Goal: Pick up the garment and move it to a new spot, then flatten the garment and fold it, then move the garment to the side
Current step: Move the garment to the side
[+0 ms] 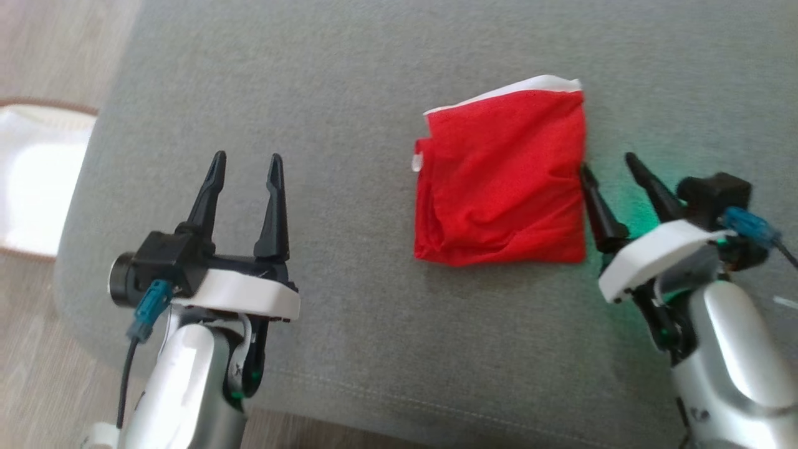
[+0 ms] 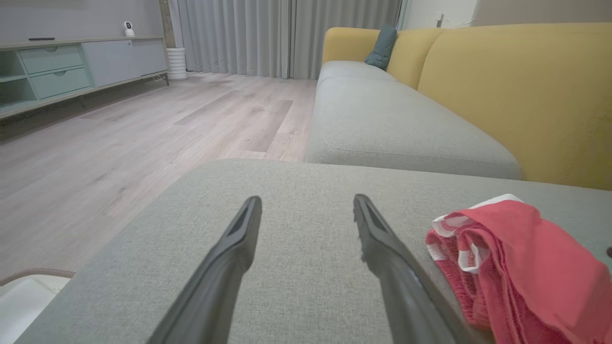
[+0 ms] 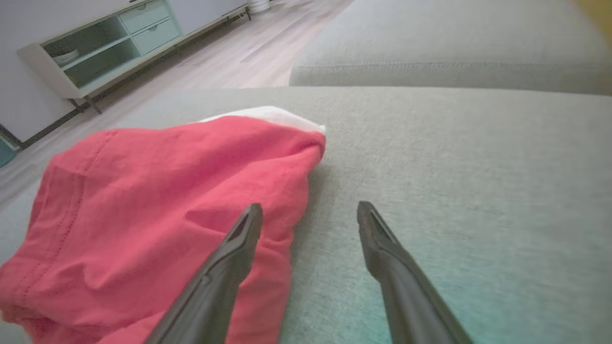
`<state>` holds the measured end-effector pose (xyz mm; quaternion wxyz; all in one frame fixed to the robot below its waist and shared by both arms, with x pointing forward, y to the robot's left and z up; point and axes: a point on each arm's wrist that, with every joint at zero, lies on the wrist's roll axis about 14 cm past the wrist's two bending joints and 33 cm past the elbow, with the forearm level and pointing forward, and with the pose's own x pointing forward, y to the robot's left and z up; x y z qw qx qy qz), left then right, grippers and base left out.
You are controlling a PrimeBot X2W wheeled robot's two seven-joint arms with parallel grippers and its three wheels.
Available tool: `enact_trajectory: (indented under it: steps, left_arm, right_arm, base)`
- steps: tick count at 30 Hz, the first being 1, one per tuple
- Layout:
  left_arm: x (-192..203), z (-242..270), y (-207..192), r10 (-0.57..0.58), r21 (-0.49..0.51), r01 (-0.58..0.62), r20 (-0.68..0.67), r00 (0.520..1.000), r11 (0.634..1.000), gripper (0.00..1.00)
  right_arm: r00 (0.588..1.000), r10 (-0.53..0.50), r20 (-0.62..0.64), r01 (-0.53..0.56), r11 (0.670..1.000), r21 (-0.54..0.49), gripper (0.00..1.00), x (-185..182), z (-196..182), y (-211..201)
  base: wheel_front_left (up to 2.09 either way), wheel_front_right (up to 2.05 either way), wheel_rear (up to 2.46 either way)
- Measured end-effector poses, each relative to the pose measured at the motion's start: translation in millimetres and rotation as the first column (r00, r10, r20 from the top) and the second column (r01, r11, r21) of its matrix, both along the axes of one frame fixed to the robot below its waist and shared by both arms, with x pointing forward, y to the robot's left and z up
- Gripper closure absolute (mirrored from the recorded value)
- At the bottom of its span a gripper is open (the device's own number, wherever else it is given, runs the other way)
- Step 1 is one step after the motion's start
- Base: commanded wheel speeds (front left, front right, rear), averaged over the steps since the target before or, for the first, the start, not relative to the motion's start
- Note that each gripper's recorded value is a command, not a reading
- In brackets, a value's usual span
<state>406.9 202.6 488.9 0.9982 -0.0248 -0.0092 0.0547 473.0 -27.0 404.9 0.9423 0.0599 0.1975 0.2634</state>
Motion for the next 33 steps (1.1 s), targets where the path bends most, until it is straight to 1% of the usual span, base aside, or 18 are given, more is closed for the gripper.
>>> enact_trajectory:
  steps: [3,6,7,8,9,10,17,23,28,31,32,33]
  left_arm:
    - [0,-4,4,0.015,0.000,-0.015,-0.011,1.000,1.000,0.00]
    - [3,-2,5,0.017,0.002,-0.017,-0.003,1.000,1.000,0.00]
    - [4,0,5,0.013,0.001,-0.013,0.002,1.000,1.000,0.00]
    - [4,0,4,0.012,0.001,-0.012,0.005,1.000,1.000,0.00]
    - [5,0,4,0.011,0.001,-0.011,0.005,1.000,1.000,0.00]
    - [5,0,3,0.009,0.002,-0.009,0.005,1.000,1.000,0.00]
    - [10,1,-5,-0.018,0.003,0.018,0.012,1.000,1.000,0.00]
    - [20,3,-18,-0.062,0.003,0.062,0.031,0.998,0.998,0.00]
    - [34,2,-43,-0.139,0.002,0.139,0.043,0.989,0.990,0.00]
    - [43,2,-63,-0.204,0.005,0.204,0.053,0.978,0.979,0.00]
    - [43,2,-63,-0.204,0.005,0.204,0.053,0.978,0.979,0.00]
    - [46,1,-71,-0.226,0.005,0.227,0.054,0.973,0.974,0.00]
  right_arm:
    - [0.998,0.035,-0.057,-0.035,0.999,-0.004,0.00,0,-17,14]
    - [0.990,0.052,-0.130,-0.057,0.998,-0.029,0.00,-4,-35,19]
    - [0.988,0.055,-0.143,-0.060,0.998,-0.031,0.07,-5,-38,21]
    - [0.986,0.056,-0.157,-0.061,0.998,-0.028,0.51,-5,-39,22]
    - [0.984,0.058,-0.166,-0.064,0.998,-0.030,0.67,-5,-40,24]
    - [0.983,0.063,-0.171,-0.069,0.997,-0.033,1.00,-4,-40,25]
    - [0.982,0.071,-0.176,-0.077,0.997,-0.026,1.00,-6,-37,28]
    - [0.986,0.054,-0.156,-0.061,0.997,-0.040,1.00,-12,-32,13]
    - [0.987,-0.023,-0.158,0.010,0.997,-0.078,1.00,-26,-35,-28]
    - [0.985,-0.080,-0.153,0.063,0.991,-0.115,1.00,-33,-34,-59]
    - [0.985,-0.080,-0.153,0.063,0.991,-0.115,1.00,-33,-34,-59]
    - [0.984,-0.102,-0.149,0.082,0.988,-0.131,1.00,-36,-33,-70]
  base:
    - [0.00,0.00,0.00]
    - [0.00,0.00,0.00]
    - [0.00,0.00,0.00]
    - [0.00,0.00,0.00]
    - [0.00,0.00,0.00]
    - [0.00,0.00,0.00]
    - [0.00,0.00,0.00]
    - [0.00,0.00,0.00]
    - [0.00,0.00,0.00]
    - [0.00,0.00,0.00]
    - [0.00,0.00,0.00]
    - [0.00,0.00,0.00]
